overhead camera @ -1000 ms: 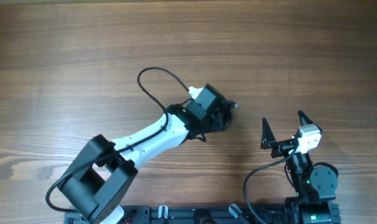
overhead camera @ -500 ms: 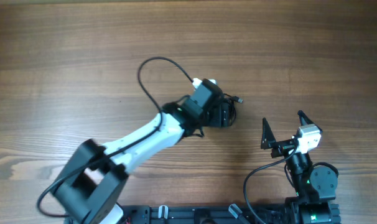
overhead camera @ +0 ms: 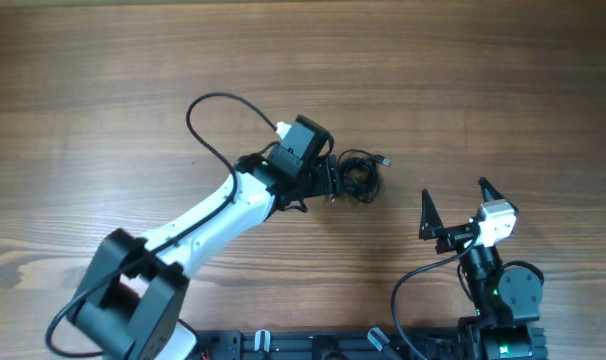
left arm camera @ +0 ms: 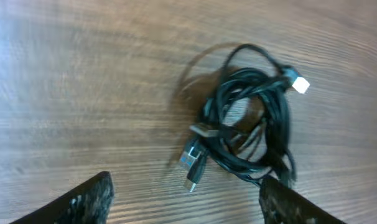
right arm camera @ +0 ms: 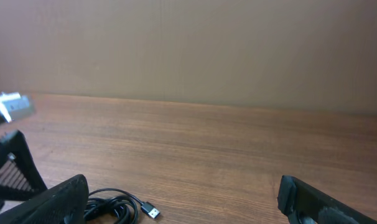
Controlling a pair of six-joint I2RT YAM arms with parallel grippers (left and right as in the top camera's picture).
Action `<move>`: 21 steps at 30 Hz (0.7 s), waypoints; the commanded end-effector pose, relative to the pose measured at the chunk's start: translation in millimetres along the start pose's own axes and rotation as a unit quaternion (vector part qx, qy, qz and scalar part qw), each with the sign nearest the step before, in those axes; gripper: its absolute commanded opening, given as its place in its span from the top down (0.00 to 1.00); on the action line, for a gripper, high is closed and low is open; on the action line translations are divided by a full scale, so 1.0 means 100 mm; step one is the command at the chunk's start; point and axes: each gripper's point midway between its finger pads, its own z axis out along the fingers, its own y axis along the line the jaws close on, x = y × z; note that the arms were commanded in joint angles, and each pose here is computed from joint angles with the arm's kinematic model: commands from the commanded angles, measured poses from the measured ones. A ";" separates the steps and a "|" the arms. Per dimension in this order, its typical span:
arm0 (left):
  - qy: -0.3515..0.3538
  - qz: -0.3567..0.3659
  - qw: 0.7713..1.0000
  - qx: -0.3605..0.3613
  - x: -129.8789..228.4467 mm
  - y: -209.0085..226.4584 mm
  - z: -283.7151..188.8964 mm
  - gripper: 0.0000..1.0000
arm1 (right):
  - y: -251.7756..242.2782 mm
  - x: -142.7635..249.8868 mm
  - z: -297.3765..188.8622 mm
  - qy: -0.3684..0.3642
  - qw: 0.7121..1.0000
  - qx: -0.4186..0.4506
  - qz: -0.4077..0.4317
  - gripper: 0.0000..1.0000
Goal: Untangle cables
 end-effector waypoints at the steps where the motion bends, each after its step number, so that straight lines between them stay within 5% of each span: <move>1: 0.024 -0.158 0.987 -0.006 0.08 0.03 0.14 0.27 | -0.03 -0.02 0.00 -0.004 1.000 0.008 -0.007 0.00; 13: 0.029 -0.382 0.923 0.044 -0.02 -0.20 0.20 0.20 | -0.03 -0.02 0.00 -0.004 1.000 0.008 -0.007 0.00; 21: 0.024 -0.376 0.925 0.052 0.09 -0.36 0.28 0.36 | -0.03 -0.02 0.00 -0.004 1.000 0.008 -0.007 0.00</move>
